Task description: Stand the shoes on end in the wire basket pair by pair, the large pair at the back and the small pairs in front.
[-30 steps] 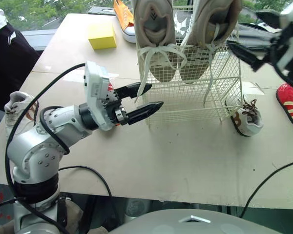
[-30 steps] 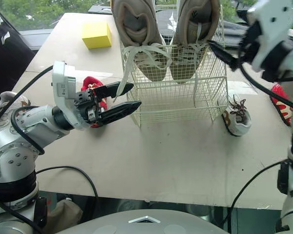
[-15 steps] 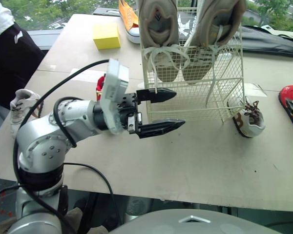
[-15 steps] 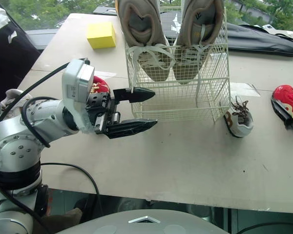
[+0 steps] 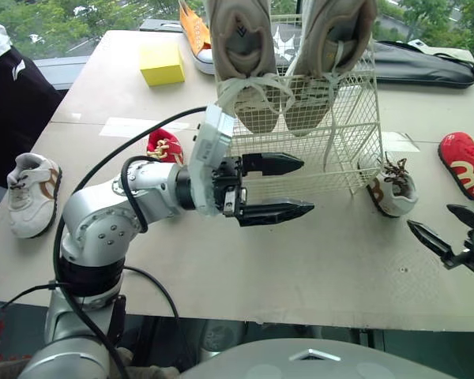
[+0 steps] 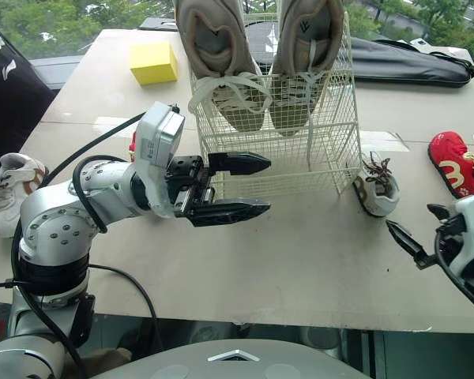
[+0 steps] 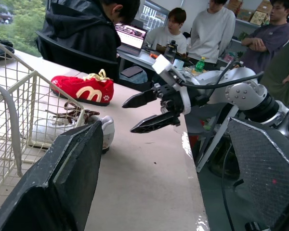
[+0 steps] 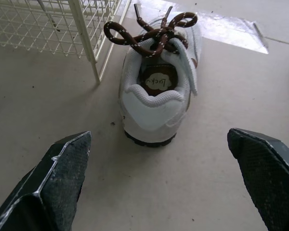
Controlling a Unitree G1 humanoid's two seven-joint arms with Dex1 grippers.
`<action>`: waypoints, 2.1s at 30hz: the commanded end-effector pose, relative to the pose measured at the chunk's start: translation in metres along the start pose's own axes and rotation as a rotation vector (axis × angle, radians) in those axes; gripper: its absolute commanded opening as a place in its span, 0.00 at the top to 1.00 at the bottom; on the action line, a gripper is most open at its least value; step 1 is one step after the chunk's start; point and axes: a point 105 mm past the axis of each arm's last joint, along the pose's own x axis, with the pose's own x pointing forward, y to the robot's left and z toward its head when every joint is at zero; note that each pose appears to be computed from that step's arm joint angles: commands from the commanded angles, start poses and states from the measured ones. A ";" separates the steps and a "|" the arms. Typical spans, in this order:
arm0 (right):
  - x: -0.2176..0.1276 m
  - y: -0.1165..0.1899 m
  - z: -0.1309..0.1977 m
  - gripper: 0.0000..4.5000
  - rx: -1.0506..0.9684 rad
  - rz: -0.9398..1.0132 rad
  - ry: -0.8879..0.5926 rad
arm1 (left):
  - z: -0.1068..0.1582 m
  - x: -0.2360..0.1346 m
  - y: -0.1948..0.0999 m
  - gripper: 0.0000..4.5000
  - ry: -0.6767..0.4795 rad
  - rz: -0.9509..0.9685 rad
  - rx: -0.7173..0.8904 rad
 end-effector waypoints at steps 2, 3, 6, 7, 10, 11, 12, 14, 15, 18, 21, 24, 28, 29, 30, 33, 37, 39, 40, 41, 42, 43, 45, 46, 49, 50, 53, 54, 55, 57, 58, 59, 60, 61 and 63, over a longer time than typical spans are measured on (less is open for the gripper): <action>0.021 0.001 -0.004 0.00 0.013 -0.056 -0.020 | 0.005 -0.003 -0.003 0.01 0.009 -0.022 0.035; 0.027 0.001 -0.004 0.00 0.016 -0.058 -0.025 | 0.006 -0.004 -0.003 0.01 0.013 -0.019 0.038; 0.047 0.003 -0.005 0.00 0.037 -0.066 -0.031 | 0.005 -0.008 -0.001 0.01 0.028 -0.007 0.049; 0.052 0.003 -0.006 0.00 0.041 -0.071 -0.026 | 0.005 -0.009 -0.001 0.01 0.033 -0.002 0.055; 0.061 -0.002 -0.007 0.12 0.037 -0.094 -0.032 | 0.005 -0.012 -0.001 0.00 0.039 0.012 0.067; 0.062 -0.003 -0.007 0.19 0.037 -0.095 -0.042 | 0.005 -0.012 -0.001 0.00 0.040 0.018 0.070; 0.061 -0.005 -0.008 0.30 0.029 -0.098 -0.044 | 0.005 -0.013 0.000 0.00 0.041 0.023 0.072; 0.059 -0.009 -0.009 0.51 -0.002 -0.105 -0.043 | 0.004 -0.014 0.001 0.00 0.042 0.029 0.073; 0.057 -0.011 -0.009 0.59 -0.022 -0.111 -0.041 | 0.004 -0.015 0.002 0.00 0.042 0.031 0.074; 0.041 -0.029 0.000 0.80 -0.102 -0.164 -0.059 | 0.005 -0.016 0.004 0.00 0.035 0.029 0.071; 0.009 -0.058 0.019 0.88 -0.302 -0.233 -0.056 | 0.008 -0.014 0.013 0.00 -0.006 0.053 0.064; -0.031 -0.080 0.059 0.91 -0.501 -0.235 -0.105 | 0.018 -0.009 0.025 0.00 -0.049 0.072 0.054; -0.062 -0.060 0.101 0.93 -0.731 0.004 -0.087 | 0.029 -0.006 0.034 0.00 -0.039 0.058 0.036; -0.068 -0.043 0.110 0.93 -0.766 0.136 -0.065 | 0.033 -0.005 0.039 0.00 -0.022 0.063 0.023; -0.074 -0.026 0.118 0.93 -0.813 0.269 -0.028 | 0.036 -0.005 0.041 0.00 0.009 0.036 0.002; -0.081 0.013 0.141 0.94 -0.995 0.538 0.020 | 0.059 -0.003 0.044 0.00 0.035 -0.055 -0.043; -0.076 0.048 0.163 0.94 -1.136 0.752 -0.010 | 0.070 0.008 0.040 0.00 0.132 -0.157 -0.068; -0.066 0.064 0.174 0.94 -1.213 0.827 -0.049 | 0.069 0.018 0.038 0.00 0.207 -0.221 -0.056; -0.061 0.068 0.178 0.94 -1.229 0.838 -0.072 | 0.067 0.021 0.037 0.00 0.232 -0.246 -0.047; -0.055 0.073 0.182 0.94 -1.260 0.847 -0.091 | 0.066 0.027 0.036 0.00 0.257 -0.275 -0.044; -0.049 0.076 0.186 0.94 -1.291 0.850 -0.108 | 0.066 0.032 0.035 0.00 0.282 -0.298 -0.034; -0.045 0.079 0.188 0.94 -1.319 0.860 -0.119 | 0.065 0.037 0.035 0.00 0.301 -0.311 -0.028; -0.037 0.086 0.196 0.94 -1.362 0.864 -0.151 | 0.062 0.044 0.035 0.00 0.356 -0.325 -0.022; -0.033 0.088 0.199 0.94 -1.374 0.866 -0.165 | 0.061 0.045 0.036 0.00 0.378 -0.328 -0.019; -0.025 0.097 0.208 0.94 -1.416 0.876 -0.230 | 0.045 0.047 0.039 0.00 0.475 -0.323 0.008; -0.024 0.102 0.210 0.94 -1.429 0.887 -0.259 | 0.038 0.047 0.040 0.06 0.513 -0.322 0.007; -0.022 0.109 0.214 0.94 -1.449 0.910 -0.316 | 0.025 0.042 0.044 0.30 0.577 -0.312 0.016; -0.023 0.111 0.215 0.94 -1.449 0.919 -0.336 | 0.022 0.041 0.044 0.41 0.588 -0.309 0.018; -0.024 0.113 0.215 0.94 -1.448 0.924 -0.349 | 0.020 0.039 0.045 0.48 0.595 -0.308 0.020; -0.025 0.116 0.218 0.94 -1.431 0.933 -0.376 | 0.018 0.039 0.044 0.66 0.595 -0.306 0.028; -0.025 0.117 0.218 0.94 -1.419 0.938 -0.378 | 0.019 0.039 0.043 0.76 0.582 -0.312 0.021; -0.023 0.117 0.221 0.94 -1.379 0.922 -0.372 | 0.021 0.039 0.041 0.83 0.567 -0.313 0.016; -0.023 0.117 0.220 0.95 -1.329 0.937 -0.352 | 0.024 0.039 0.040 0.87 0.536 -0.317 0.018; -0.023 0.117 0.219 0.95 -1.301 0.941 -0.346 | 0.028 0.039 0.037 0.87 0.496 -0.329 0.016; -0.022 0.114 0.221 0.63 -1.255 0.919 -0.359 | 0.035 0.034 0.036 0.87 0.441 -0.315 -0.001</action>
